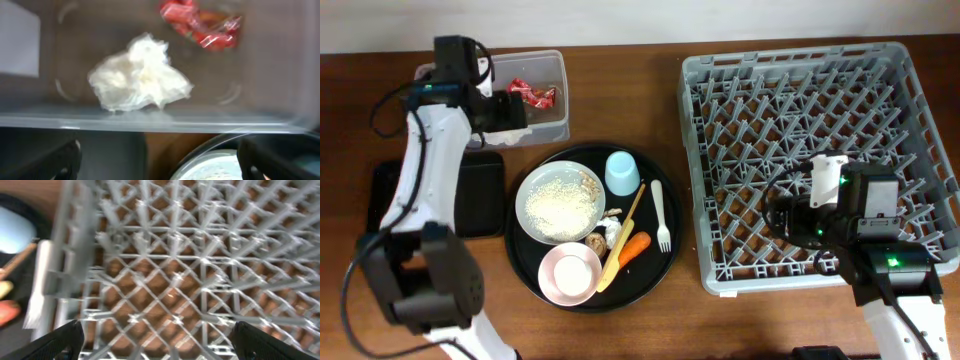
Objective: Sort waste into correct bins and load items into the dishwasher rack
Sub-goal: 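Grasp the light-blue cup with the right gripper and place it in the rack, then grasp the pink bowl with the right gripper and place it in the rack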
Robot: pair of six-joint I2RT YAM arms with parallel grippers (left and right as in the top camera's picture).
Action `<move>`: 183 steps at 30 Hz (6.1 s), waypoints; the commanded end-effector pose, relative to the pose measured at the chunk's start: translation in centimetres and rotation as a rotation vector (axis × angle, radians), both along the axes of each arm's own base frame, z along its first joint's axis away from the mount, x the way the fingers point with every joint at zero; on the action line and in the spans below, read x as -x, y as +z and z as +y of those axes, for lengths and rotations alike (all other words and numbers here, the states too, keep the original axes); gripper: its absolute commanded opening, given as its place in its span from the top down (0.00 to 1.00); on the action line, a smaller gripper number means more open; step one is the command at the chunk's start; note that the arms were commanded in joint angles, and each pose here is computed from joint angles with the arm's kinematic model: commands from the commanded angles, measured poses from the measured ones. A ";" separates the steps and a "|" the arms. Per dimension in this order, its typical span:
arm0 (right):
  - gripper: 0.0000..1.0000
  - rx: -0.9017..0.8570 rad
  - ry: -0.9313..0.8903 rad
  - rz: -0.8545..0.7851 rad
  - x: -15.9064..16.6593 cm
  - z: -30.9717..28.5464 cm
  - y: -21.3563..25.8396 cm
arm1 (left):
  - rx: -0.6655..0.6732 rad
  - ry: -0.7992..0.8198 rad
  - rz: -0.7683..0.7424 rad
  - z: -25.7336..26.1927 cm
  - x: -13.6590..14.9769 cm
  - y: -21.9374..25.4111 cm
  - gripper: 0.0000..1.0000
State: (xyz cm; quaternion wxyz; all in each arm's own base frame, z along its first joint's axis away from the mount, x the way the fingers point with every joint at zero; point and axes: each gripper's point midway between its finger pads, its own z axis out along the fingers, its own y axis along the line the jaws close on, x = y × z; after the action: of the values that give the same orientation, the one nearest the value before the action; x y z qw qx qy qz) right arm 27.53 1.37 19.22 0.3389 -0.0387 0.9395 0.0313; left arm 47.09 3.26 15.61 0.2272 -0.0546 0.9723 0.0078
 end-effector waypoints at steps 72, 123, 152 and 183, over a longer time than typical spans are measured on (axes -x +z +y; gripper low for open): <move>0.09 0.028 0.206 0.300 -8.6 13.8 -1.7 | 0.125 -0.092 0.320 -4.3 10.3 1.2 0.01; 0.44 -0.058 -0.660 0.297 -10.4 -20.6 1.4 | 0.144 0.242 0.289 6.0 11.0 1.2 0.01; 0.00 0.137 0.664 0.459 1.4 22.4 -0.7 | 0.142 0.245 0.297 6.1 11.2 1.2 0.01; 0.35 0.061 0.855 0.198 2.0 35.7 -3.2 | 0.144 0.246 0.308 6.0 11.5 1.2 0.01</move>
State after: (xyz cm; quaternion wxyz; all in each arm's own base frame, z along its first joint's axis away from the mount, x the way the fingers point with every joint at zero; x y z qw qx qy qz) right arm 22.23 37.77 9.79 0.1421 -0.4675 0.8633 0.1265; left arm 35.63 9.32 16.89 0.0704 -0.1831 0.9803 -0.0214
